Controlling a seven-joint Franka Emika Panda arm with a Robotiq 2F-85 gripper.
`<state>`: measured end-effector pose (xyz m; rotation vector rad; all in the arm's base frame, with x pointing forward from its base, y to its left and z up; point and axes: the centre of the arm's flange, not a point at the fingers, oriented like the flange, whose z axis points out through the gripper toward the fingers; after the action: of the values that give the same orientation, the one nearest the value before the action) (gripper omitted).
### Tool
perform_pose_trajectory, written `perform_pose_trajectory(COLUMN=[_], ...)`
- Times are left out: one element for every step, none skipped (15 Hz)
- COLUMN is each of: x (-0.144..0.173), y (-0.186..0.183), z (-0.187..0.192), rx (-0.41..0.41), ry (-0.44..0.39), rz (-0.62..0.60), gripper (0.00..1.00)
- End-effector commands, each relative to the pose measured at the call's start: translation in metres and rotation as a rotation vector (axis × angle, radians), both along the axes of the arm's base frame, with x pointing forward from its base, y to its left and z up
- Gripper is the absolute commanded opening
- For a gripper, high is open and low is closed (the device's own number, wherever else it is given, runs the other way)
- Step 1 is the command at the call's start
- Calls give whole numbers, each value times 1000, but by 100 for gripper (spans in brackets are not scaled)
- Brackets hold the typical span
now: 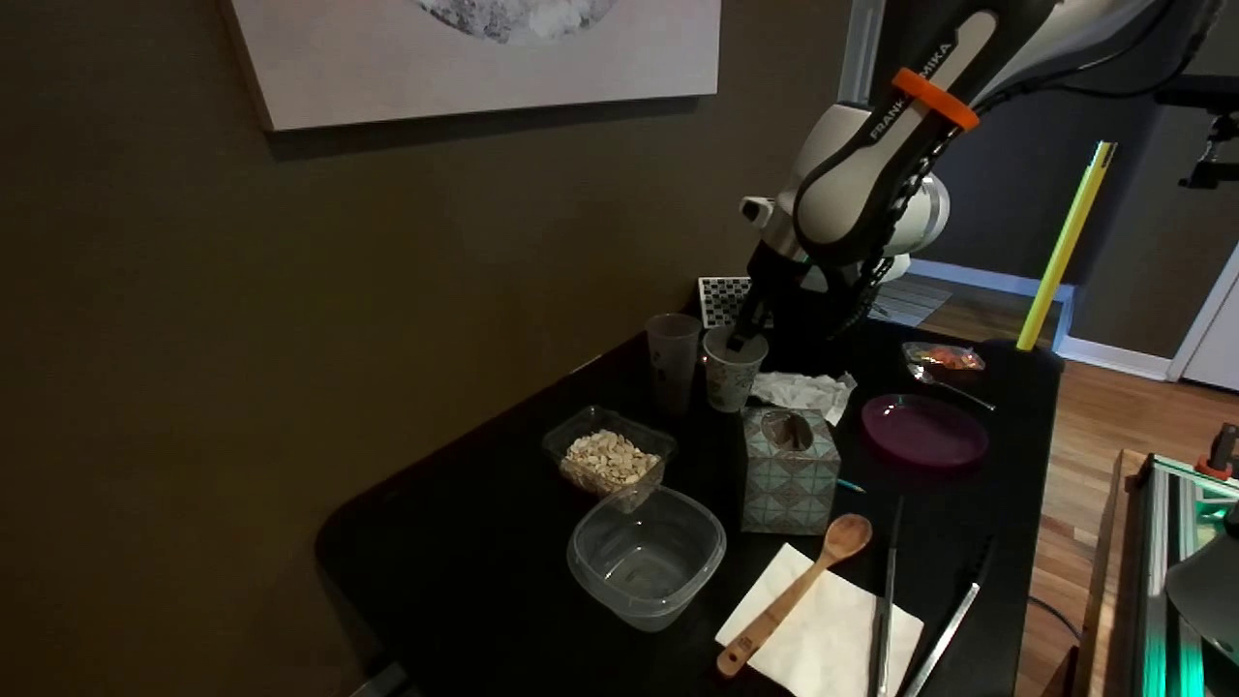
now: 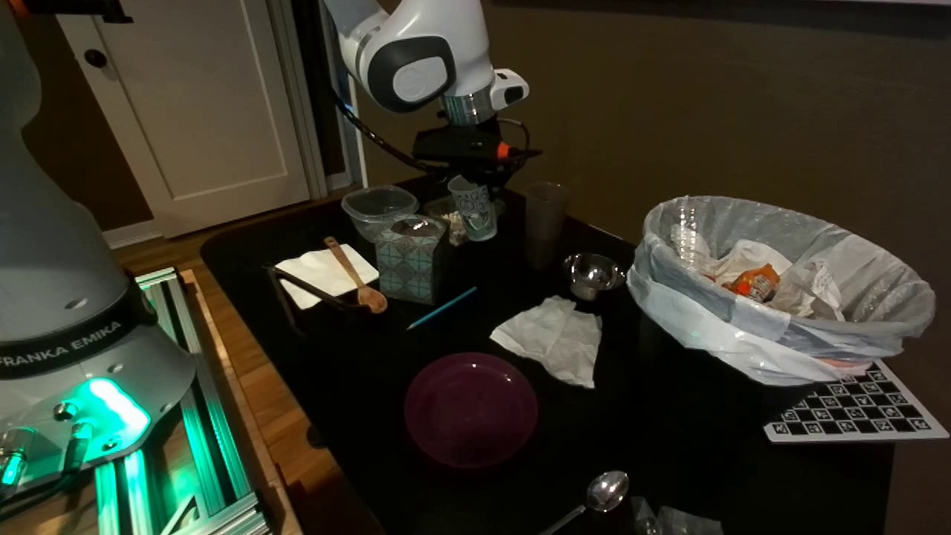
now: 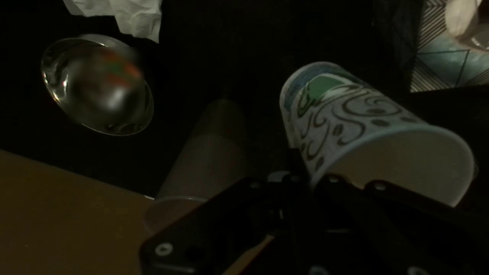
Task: Pick up the cup, then pour the water into the bigger cup
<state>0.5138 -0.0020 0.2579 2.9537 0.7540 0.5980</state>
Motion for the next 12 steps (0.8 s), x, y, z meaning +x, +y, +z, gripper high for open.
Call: perform_pose_trajectory(x=[1,0,0,-1,-2,-2,1,3,9,13,17,23], y=[-2,-5,-8,-12,-16,-19,-23,-27,-34,-40,-46,-53], z=[-1,-5,-9,-15,-19,-23,-26,-29,-32,-34,-36,-39], rx=[-7,6,17,29,44,52,59,63,63,58,56,54], ry=[-2,-1,2,1,-2,-3,-3,-11,-15,-16,-21,-16], rz=[2,-2,-13,-27,-41,-54,-67,-82,-94,-103,-110,-121], gripper=[1,1,1,1,1,1,1,1,1,1,1,1])
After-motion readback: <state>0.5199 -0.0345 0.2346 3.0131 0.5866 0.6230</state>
